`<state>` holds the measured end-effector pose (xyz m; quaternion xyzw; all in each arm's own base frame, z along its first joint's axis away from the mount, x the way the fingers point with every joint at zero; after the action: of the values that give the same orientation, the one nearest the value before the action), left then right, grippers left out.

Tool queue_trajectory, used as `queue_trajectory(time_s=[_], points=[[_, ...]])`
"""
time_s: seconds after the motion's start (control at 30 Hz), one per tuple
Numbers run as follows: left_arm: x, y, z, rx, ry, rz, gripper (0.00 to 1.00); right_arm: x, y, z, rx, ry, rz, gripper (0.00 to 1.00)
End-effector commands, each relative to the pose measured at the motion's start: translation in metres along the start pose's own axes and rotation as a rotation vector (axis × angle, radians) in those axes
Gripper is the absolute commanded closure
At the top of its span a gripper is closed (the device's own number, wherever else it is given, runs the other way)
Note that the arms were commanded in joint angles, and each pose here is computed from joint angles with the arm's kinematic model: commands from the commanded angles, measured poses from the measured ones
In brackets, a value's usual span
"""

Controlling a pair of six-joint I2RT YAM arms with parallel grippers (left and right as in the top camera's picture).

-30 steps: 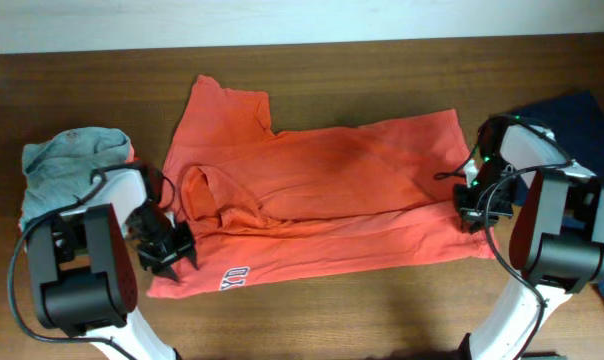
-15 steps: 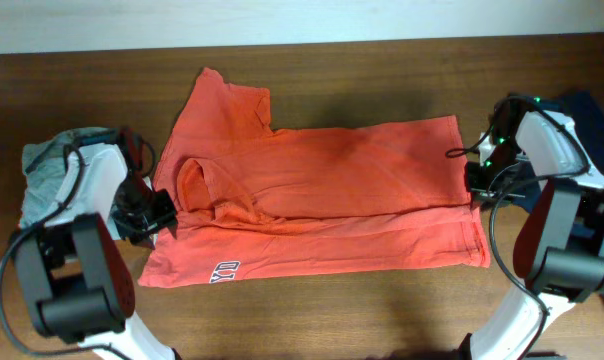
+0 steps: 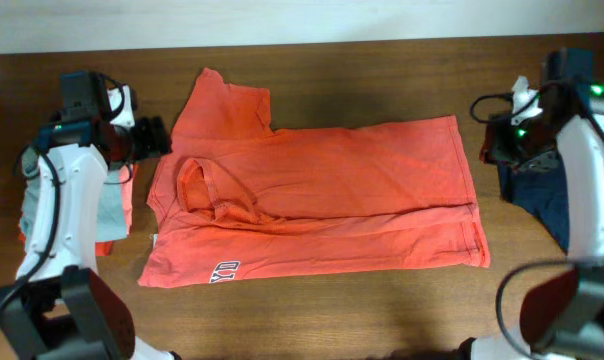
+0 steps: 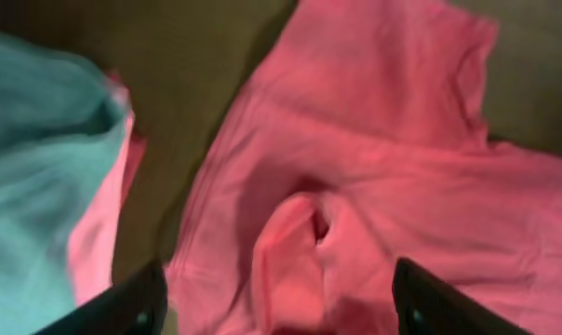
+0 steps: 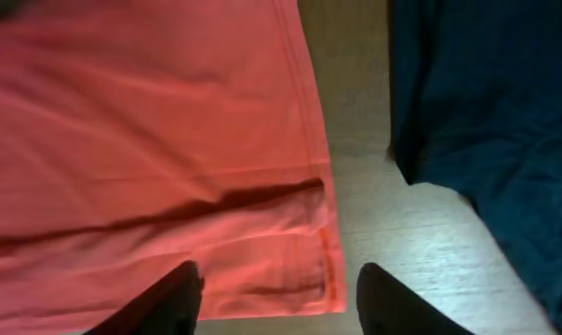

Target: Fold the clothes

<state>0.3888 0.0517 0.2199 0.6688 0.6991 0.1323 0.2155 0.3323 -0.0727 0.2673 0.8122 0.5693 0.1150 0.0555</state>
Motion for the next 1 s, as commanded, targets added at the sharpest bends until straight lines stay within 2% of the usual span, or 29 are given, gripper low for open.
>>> queue_trajectory(time_s=[0.0,0.4,0.63,0.83,0.9,0.97], points=[[-0.002,0.01,0.033,0.008,-0.116,0.084,0.23,0.005,-0.004,-0.017,-0.032,0.045,-0.003,0.4],[0.012,0.066,0.114,0.097,-0.157,0.174,0.23,0.005,-0.011,-0.018,0.005,0.051,0.002,0.4],[0.008,0.054,0.169,0.163,-0.184,0.219,0.23,0.005,-0.011,-0.018,0.008,0.051,0.002,0.4],[0.004,0.044,0.191,0.196,-0.198,0.236,0.23,0.005,-0.011,-0.018,0.008,0.051,0.003,0.4],[0.004,0.043,0.194,0.199,-0.198,0.237,0.26,0.005,-0.011,-0.018,0.008,0.05,0.003,0.4],[0.004,0.042,0.194,0.2,-0.199,0.236,0.37,0.005,-0.011,-0.018,0.008,0.05,0.003,0.4]])
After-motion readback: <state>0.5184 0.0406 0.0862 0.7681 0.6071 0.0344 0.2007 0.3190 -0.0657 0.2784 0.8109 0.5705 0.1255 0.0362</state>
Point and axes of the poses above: each gripper's point midway between its finger pads, its own z axis out along the fingers, its own x axis along the line the jaws close on, y = z × x, the point moved 8 cm from there along -z, back along the fingers, and after that the axes turned 10 degrees about z, right-handed, at the moved point
